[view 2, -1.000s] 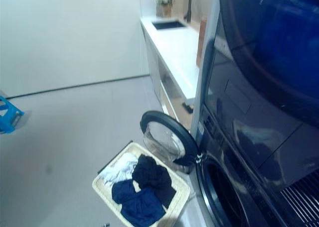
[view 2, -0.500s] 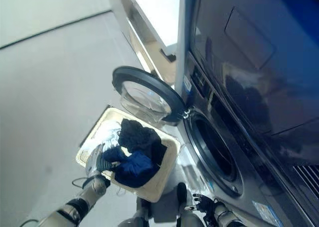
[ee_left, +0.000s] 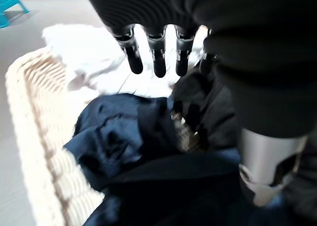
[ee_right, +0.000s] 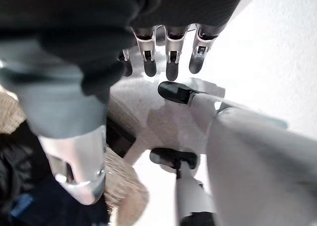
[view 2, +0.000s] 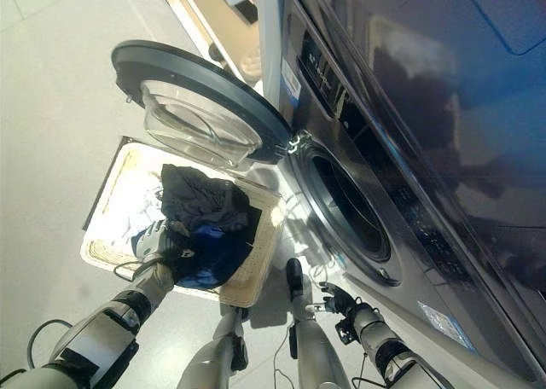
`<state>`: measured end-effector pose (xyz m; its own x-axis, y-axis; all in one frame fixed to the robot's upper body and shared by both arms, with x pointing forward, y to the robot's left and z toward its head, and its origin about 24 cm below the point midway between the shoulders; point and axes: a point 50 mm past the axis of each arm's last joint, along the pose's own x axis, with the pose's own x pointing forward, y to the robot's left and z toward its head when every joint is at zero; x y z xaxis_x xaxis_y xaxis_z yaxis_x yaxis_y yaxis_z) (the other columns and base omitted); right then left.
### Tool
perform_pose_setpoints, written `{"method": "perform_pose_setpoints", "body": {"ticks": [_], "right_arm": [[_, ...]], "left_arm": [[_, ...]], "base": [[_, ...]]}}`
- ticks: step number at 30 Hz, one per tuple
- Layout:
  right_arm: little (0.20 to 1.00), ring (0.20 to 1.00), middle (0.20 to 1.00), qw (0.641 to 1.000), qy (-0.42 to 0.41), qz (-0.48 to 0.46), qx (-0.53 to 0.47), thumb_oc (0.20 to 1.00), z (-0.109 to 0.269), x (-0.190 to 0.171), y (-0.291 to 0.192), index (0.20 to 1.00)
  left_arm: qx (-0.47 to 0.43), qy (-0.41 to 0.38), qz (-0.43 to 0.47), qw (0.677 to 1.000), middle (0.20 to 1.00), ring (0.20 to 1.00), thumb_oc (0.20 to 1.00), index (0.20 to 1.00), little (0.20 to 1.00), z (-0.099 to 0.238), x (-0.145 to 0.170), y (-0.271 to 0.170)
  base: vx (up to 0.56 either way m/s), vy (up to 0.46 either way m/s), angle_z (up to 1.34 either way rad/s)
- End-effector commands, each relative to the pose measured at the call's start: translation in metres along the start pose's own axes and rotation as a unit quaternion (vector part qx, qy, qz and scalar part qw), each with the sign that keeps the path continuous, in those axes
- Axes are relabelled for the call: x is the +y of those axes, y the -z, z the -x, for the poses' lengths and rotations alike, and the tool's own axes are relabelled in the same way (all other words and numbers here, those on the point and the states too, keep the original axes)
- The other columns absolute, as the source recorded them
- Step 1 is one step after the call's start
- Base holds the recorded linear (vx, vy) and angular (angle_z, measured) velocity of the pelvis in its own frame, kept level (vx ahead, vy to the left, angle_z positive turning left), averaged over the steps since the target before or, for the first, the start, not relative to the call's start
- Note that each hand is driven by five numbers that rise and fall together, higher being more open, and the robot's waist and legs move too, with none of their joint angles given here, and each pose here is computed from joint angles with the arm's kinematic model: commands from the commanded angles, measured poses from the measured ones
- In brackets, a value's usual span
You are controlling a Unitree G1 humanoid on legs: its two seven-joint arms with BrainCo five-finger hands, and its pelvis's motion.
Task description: Put the clothes into the washing machine.
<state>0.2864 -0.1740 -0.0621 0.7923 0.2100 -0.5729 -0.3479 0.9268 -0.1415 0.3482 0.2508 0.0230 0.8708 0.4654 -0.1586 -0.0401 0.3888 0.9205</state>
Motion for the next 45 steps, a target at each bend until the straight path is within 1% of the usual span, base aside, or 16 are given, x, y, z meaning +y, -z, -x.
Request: {"method": "perform_pose_setpoints", "body": {"ticks": [1, 9, 13, 17, 19, 20, 24, 29, 30, 31, 35, 37, 38, 41, 44, 45], "right_arm": [[1.0, 1.0, 1.0, 0.999, -0.005, 0.0, -0.032, 1.0, -0.002, 0.001, -0.016, 1.0], [1.0, 1.0, 1.0, 0.998, 0.008, -0.001, -0.063, 1.0, 0.001, -0.013, -0.031, 1.0], [1.0, 1.0, 1.0, 0.995, 0.01, -0.012, -0.098, 1.0, 0.003, -0.018, -0.047, 1.0], [1.0, 1.0, 1.0, 0.993, 0.007, -0.018, -0.114, 1.0, 0.004, -0.021, -0.056, 1.0], [1.0, 1.0, 1.0, 0.991, 0.006, -0.024, -0.133, 1.0, 0.005, -0.02, -0.065, 1.0], [1.0, 1.0, 1.0, 0.99, 0.006, -0.027, -0.137, 1.0, 0.006, -0.021, -0.066, 1.0], [1.0, 1.0, 1.0, 0.989, 0.007, -0.032, -0.144, 1.0, 0.006, -0.024, -0.071, 1.0], [1.0, 1.0, 1.0, 0.985, -0.002, -0.041, -0.166, 1.0, 0.006, -0.022, -0.082, 1.0], [1.0, 1.0, 1.0, 0.982, -0.003, -0.047, -0.182, 1.0, 0.006, -0.02, -0.09, 1.0], [1.0, 1.0, 1.0, 0.981, -0.004, -0.048, -0.187, 1.0, 0.006, -0.02, -0.092, 1.0], [1.0, 1.0, 1.0, 0.967, -0.012, -0.067, -0.244, 1.0, 0.012, -0.016, -0.116, 1.0], [1.0, 1.0, 1.0, 0.962, -0.012, -0.074, -0.263, 1.0, 0.015, -0.014, -0.124, 1.0], [1.0, 1.0, 1.0, 0.961, -0.012, -0.075, -0.265, 1.0, 0.015, -0.014, -0.125, 1.0], [1.0, 1.0, 1.0, 0.952, -0.005, -0.087, -0.294, 1.0, 0.023, -0.012, -0.136, 1.0], [1.0, 1.0, 1.0, 0.948, -0.002, -0.093, -0.304, 1.0, 0.026, -0.011, -0.14, 1.0], [1.0, 1.0, 1.0, 0.946, -0.001, -0.096, -0.311, 1.0, 0.03, -0.01, -0.14, 1.0]], "left_arm": [[0.061, 0.013, -0.018, 0.998, 1.0, 1.0, 1.0, 1.0, 1.0, -0.011, 0.023, 0.017], [0.094, 0.057, -0.037, 0.993, 1.0, 1.0, 1.0, 1.0, 1.0, -0.018, 0.039, 0.015], [0.103, 0.055, -0.1, 0.988, 1.0, 1.0, 1.0, 1.0, 1.0, -0.023, 0.057, 0.013], [0.101, 0.05, -0.127, 0.985, 1.0, 1.0, 1.0, 1.0, 1.0, -0.025, 0.067, 0.01], [0.091, 0.081, -0.136, 0.983, 0.272, 0.272, 0.272, 0.272, 0.272, -0.027, 0.072, 0.0], [0.09, 0.1, -0.143, 0.981, 0.2, 0.2, 0.2, 0.2, 0.2, -0.027, 0.071, -0.001], [0.079, 0.13, -0.166, 0.974, 0.2, 0.2, 0.2, 0.2, 0.2, -0.027, 0.068, -0.009], [0.058, 0.151, -0.144, 0.976, 0.2, 0.2, 0.2, 0.2, 0.2, -0.025, 0.062, -0.023], [0.042, 0.157, -0.116, 0.98, 0.2, 0.2, 0.2, 0.2, 0.2, -0.024, 0.058, -0.032], [0.037, 0.158, -0.111, 0.98, 0.2, 0.2, 0.2, 0.2, 0.2, -0.023, 0.057, -0.033], [-0.02, 0.164, -0.037, 0.986, 0.2, 0.2, 0.2, 0.2, 0.2, -0.02, 0.052, -0.057], [-0.038, 0.162, -0.017, 0.986, 0.2, 0.2, 0.2, 0.2, 0.2, -0.018, 0.052, -0.065], [-0.039, 0.162, -0.013, 0.986, 0.2, 0.2, 0.2, 0.2, 0.2, -0.018, 0.052, -0.066], [-0.072, 0.145, 0.034, 0.986, 0.2, 0.2, 0.2, 0.2, 0.2, -0.013, 0.052, -0.076], [-0.084, 0.133, 0.067, 0.985, 0.2, 0.2, 0.2, 0.2, 0.2, -0.011, 0.054, -0.075], [-0.092, 0.121, 0.102, 0.983, 0.2, 0.2, 0.2, 0.2, 0.2, -0.008, 0.053, -0.072]], "base": [[0.0, 0.034, -0.06], [0.01, 0.013, -0.06], [0.02, -0.012, -0.06], [0.01, -0.008, 0.0], [0.03, -0.024, 0.02], [0.0, 0.0, 0.0], [0.0, 0.0, 0.0], [0.0, -0.032, 0.04], [0.0, -0.012, 0.06], [-0.01, -0.024, 0.07], [-0.01, -0.04, 0.09], [-0.01, -0.048, 0.09], [-0.02, -0.042, 0.13], [-0.03, -0.036, 0.15], [-0.04, -0.024, 0.09], [-0.04, -0.003, 0.05]]}}
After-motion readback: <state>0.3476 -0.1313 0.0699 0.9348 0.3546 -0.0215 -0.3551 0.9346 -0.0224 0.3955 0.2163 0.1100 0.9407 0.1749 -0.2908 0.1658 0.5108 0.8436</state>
